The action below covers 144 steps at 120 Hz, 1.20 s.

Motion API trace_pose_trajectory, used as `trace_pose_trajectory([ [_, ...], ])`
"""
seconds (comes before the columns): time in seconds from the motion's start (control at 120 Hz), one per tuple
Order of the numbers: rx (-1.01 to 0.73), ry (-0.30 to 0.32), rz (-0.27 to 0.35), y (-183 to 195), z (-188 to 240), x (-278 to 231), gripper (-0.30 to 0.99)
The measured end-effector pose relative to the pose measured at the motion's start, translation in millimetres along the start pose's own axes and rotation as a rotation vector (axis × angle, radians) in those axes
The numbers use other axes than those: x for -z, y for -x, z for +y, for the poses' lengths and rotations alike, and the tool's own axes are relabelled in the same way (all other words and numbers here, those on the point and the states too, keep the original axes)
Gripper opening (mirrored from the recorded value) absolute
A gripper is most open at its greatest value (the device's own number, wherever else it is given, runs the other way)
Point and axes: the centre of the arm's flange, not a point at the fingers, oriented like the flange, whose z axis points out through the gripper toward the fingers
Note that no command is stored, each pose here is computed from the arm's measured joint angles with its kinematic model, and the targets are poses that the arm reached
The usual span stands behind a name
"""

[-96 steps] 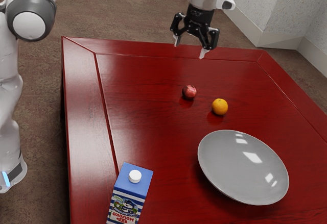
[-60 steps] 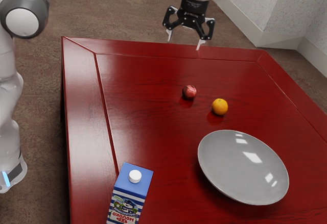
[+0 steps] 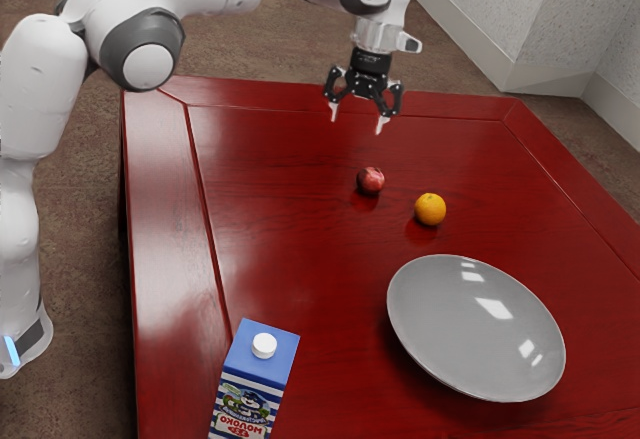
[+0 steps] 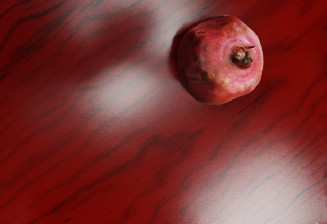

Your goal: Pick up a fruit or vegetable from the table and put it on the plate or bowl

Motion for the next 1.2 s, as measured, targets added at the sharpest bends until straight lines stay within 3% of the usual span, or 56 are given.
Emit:
trace_pose_trajectory([
  [0.192, -0.131, 0.065, -0.035, -34, 20, -34, 0.69],
  [0.333, -0.134, 0.088, -0.031, -67, -7, -40, 0.69],
  [0.692, -0.267, 0.099, -0.072, -75, 21, -88, 0.69],
  [1.2, -0.324, 0.102, -0.080, -86, 30, -119, 0.69],
])
